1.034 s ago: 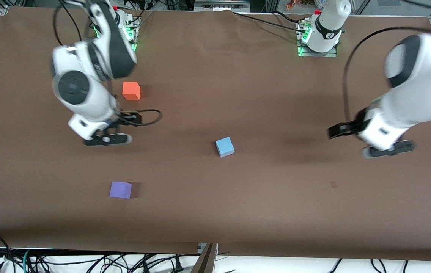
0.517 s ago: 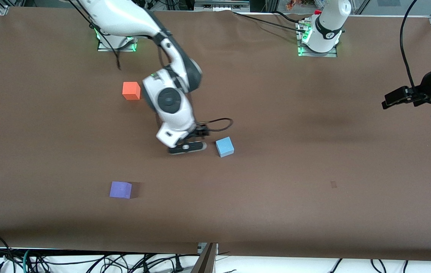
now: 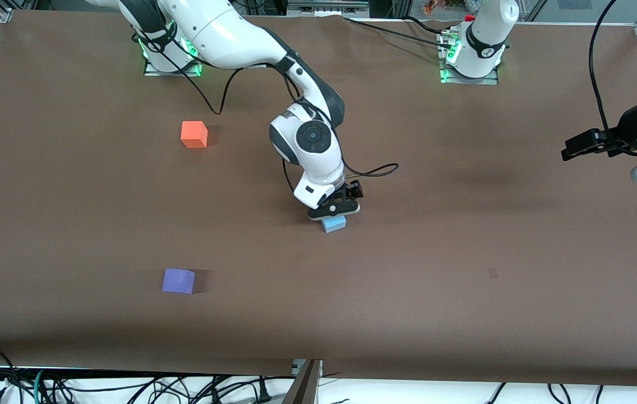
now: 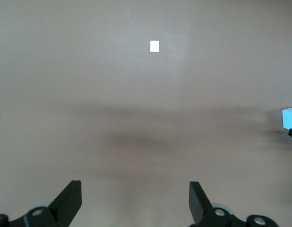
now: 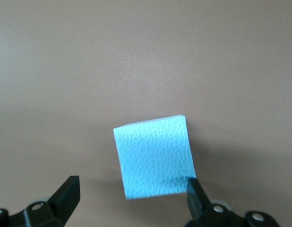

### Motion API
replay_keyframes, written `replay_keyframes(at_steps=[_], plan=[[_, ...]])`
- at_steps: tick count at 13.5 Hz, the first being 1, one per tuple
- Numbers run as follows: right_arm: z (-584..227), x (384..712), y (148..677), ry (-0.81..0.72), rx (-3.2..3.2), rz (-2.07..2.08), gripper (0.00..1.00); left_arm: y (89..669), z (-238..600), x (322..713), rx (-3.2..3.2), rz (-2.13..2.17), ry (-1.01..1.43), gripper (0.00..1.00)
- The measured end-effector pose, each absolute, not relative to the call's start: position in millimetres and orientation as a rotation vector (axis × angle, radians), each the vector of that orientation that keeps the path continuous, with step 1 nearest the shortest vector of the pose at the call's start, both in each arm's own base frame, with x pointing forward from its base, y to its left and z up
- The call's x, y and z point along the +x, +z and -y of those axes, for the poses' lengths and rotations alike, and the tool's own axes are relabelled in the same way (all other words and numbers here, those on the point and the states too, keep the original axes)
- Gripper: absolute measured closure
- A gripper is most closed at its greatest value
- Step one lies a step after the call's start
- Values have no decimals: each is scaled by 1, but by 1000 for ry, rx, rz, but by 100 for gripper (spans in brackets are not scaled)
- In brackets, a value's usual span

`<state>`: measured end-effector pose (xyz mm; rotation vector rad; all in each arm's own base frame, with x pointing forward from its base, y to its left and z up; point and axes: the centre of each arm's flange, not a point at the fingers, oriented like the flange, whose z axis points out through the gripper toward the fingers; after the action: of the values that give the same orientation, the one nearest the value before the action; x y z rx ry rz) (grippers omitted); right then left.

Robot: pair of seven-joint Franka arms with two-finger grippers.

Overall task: Place blue block between orange and purple blocks
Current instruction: 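Lower the right gripper and grasp the blue block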

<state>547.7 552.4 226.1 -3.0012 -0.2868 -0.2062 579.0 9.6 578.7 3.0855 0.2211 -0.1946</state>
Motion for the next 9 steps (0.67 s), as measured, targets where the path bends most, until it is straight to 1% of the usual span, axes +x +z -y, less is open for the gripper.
replay_keyframes(at_steps=[2, 9], plan=[[-551, 550, 225, -234, -3016, 335, 0, 582, -10, 582, 3086, -221, -177, 0], [-546, 555, 224, -241, -3026, 387, 0, 577, -30, 593, 3080, -271, -183, 0]])
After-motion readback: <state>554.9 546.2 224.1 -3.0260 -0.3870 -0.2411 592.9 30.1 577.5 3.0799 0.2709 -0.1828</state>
